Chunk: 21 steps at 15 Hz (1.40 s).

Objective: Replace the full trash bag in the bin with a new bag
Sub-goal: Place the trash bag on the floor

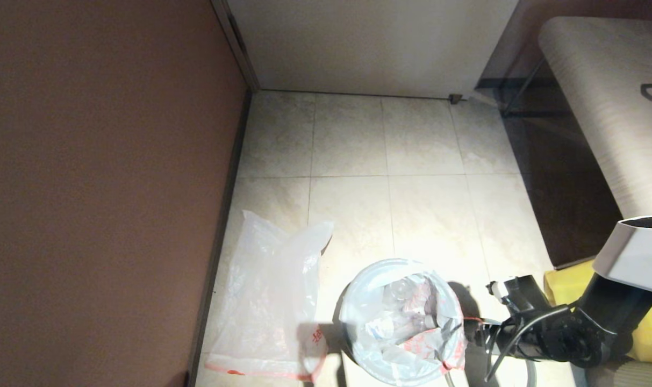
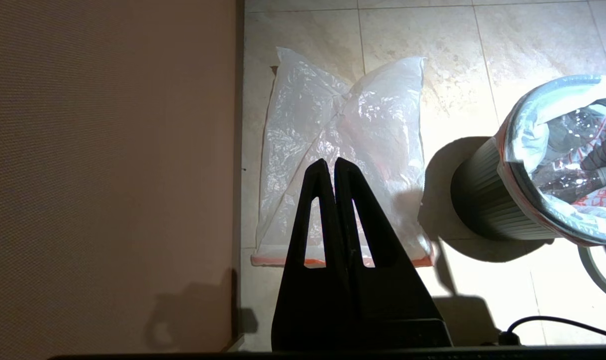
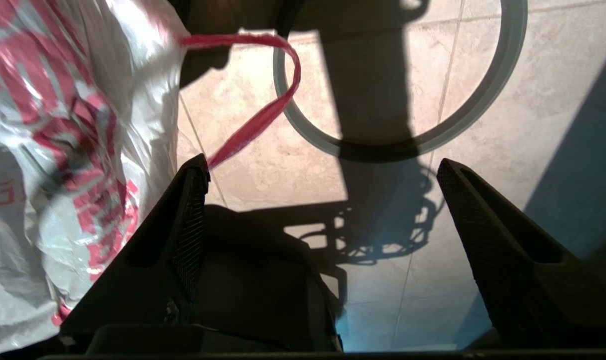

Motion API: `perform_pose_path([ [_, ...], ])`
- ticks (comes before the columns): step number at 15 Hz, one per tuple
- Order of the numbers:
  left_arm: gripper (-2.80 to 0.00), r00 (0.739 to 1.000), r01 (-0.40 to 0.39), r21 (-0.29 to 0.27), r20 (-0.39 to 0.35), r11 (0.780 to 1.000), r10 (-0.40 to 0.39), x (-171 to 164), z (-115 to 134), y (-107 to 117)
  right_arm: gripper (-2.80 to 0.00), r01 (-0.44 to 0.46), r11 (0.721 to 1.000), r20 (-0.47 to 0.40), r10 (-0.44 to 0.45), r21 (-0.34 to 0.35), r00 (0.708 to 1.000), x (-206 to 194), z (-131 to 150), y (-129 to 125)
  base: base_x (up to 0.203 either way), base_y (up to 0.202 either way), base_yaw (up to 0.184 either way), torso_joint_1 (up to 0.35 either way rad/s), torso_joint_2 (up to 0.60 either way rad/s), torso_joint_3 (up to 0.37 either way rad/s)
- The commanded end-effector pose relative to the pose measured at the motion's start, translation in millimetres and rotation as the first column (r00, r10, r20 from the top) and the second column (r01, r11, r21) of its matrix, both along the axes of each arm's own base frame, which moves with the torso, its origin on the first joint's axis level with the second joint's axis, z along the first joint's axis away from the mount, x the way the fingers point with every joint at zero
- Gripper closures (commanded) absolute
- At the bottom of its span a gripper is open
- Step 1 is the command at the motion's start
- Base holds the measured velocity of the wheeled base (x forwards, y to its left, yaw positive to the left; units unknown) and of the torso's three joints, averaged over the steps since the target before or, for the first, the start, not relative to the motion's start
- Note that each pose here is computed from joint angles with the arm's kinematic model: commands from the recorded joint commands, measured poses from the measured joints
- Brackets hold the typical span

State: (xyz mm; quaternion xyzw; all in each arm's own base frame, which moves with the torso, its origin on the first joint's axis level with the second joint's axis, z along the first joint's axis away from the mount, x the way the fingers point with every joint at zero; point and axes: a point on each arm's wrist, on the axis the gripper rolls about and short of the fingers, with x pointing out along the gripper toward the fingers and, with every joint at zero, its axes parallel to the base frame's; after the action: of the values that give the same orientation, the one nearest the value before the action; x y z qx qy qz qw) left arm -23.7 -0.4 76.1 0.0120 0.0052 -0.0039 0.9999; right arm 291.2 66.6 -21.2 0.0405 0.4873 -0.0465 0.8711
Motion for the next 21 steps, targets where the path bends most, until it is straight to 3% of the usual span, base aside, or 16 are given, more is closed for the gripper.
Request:
perform_pose_path([
  [1, 0.0, 1.0, 0.0, -0.001, 0.001, 1.0, 0.0, 0, 0, 0, -2.8, -0.001, 1.0, 0.006, 0.001, 0.004, 1.0, 3, -1, 2, 0.0, 0.0, 0.0, 0.0, 0.0, 0.0],
  [9, 0.0, 1.0, 0.0, 0.001, 0.001, 1.0, 0.0, 0, 0, 0, -2.8, 0.006, 1.0, 0.009, -0.006, -0.014, 1.0, 21, -15, 2, 0.0, 0.0, 0.0, 0.0, 0.0, 0.0],
  [13, 0.0, 1.0, 0.0, -0.001, 0.001, 1.0, 0.0, 0, 0, 0, -2.8, 0.023, 0.992, 0.002, -0.023, -0.12, 1.0, 34, -31, -8, 0.0, 0.0, 0.0, 0.0, 0.0, 0.0],
  [16, 0.0, 1.0, 0.0, -0.001, 0.001, 1.0, 0.0, 0, 0, 0, -2.8, 0.03, 0.992, 0.012, -0.028, -0.12, 1.0, 38, -30, -10, 0.0, 0.0, 0.0, 0.0, 0.0, 0.0],
  [17, 0.0, 1.0, 0.0, 0.001, 0.001, 1.0, 0.0, 0, 0, 0, 0.0, 0.023, 0.992, 0.007, -0.022, -0.124, 1.0, 37, -30, -10, 0.0, 0.0, 0.0, 0.0, 0.0, 0.0],
  [21, 0.0, 1.0, 0.0, 0.001, 0.001, 1.0, 0.0, 0, 0, 0, 0.0, 0.019, 0.992, 0.007, -0.019, -0.125, 1.0, 39, -32, -9, 0.0, 0.0, 0.0, 0.0, 0.0, 0.0],
])
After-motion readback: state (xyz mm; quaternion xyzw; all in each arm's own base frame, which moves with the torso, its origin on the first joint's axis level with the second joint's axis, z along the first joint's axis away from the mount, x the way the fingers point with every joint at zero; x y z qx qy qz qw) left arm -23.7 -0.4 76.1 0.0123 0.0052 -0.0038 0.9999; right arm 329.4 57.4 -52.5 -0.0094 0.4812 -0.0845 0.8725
